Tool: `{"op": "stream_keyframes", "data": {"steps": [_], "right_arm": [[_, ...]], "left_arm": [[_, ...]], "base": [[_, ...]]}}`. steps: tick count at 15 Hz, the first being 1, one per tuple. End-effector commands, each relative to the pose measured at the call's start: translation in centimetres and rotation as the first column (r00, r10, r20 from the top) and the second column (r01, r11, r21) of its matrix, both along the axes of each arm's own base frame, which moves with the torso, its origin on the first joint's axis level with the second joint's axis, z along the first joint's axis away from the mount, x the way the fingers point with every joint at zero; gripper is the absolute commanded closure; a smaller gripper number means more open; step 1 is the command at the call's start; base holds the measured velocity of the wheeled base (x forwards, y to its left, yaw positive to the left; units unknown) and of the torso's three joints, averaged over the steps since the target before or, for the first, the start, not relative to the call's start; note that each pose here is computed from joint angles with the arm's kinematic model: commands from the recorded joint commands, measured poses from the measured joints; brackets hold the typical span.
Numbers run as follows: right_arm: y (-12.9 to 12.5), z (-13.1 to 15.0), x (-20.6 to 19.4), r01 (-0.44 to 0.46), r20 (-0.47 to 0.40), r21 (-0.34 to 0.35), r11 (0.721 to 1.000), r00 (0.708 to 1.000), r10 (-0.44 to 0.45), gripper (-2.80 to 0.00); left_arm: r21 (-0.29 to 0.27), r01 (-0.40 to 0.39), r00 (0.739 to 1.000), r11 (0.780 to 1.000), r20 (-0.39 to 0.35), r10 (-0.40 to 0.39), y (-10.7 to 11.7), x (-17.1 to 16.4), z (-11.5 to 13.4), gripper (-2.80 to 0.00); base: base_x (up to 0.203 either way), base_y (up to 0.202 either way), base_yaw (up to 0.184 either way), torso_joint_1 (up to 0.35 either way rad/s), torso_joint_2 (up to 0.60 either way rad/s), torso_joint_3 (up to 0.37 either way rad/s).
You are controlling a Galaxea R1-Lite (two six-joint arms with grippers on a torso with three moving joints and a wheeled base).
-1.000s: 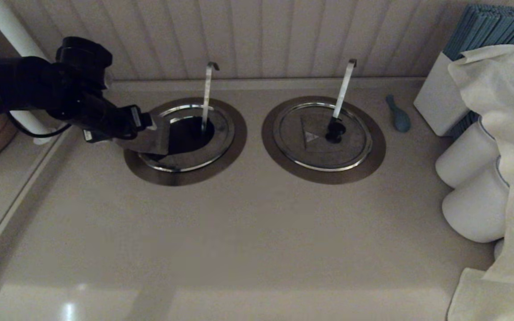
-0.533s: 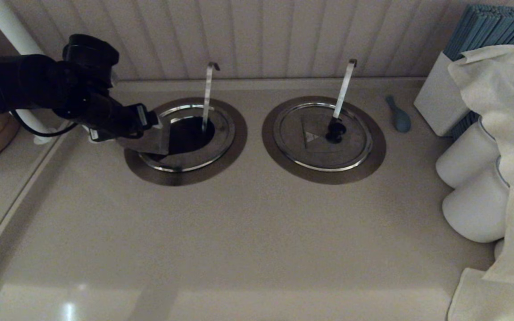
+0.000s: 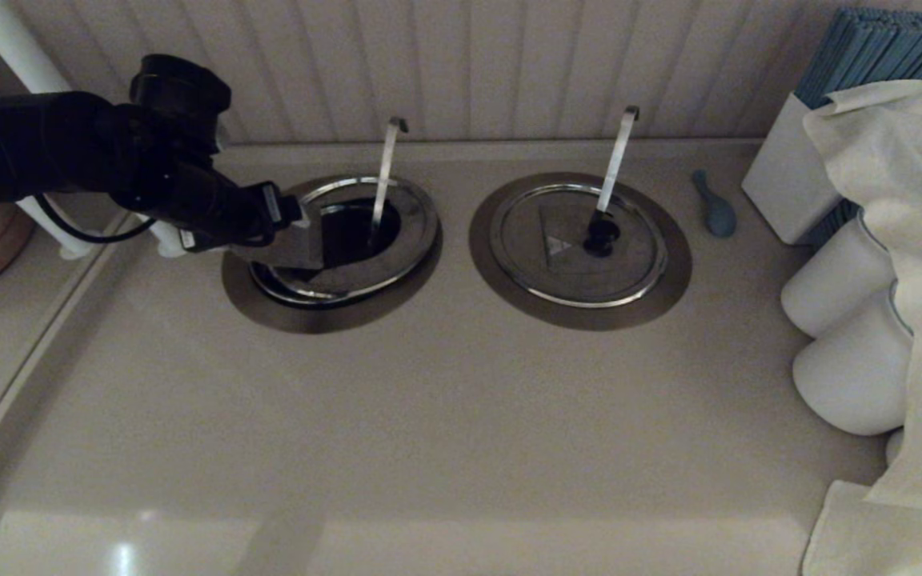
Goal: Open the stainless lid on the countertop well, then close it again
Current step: Close the lid
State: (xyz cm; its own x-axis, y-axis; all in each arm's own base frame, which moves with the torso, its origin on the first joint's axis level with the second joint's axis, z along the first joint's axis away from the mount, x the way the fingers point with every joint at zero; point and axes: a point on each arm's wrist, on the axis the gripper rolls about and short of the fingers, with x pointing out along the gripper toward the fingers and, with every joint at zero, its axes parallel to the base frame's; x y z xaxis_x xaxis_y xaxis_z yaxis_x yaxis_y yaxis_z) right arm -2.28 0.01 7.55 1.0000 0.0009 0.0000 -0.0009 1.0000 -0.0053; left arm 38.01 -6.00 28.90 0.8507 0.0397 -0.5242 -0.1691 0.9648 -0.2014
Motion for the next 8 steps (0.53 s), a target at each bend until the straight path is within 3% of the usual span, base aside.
{"op": "stream_keyframes", "data": {"steps": [1, 8], "right_arm": [[0.0, 0.0, 0.0, 0.001, 0.0, -0.001, 1.0, 1.0, -0.001, 0.0], [0.0, 0.0, 0.0, 0.001, 0.0, -0.001, 1.0, 1.0, -0.001, 0.0]], "left_arm": [[0.0, 0.0, 1.0, 1.0, 0.001, 0.0, -0.14, -0.15, 0.12, -2.8], [-0.01, -0.001, 1.0, 1.0, 0.007, 0.001, -0.3, -0.31, 0.3, -2.8]], "base": [[0.0, 0.0, 0.0, 0.0, 0.0, 0.0], [0.0, 0.0, 0.0, 0.0, 0.0, 0.0]]}}
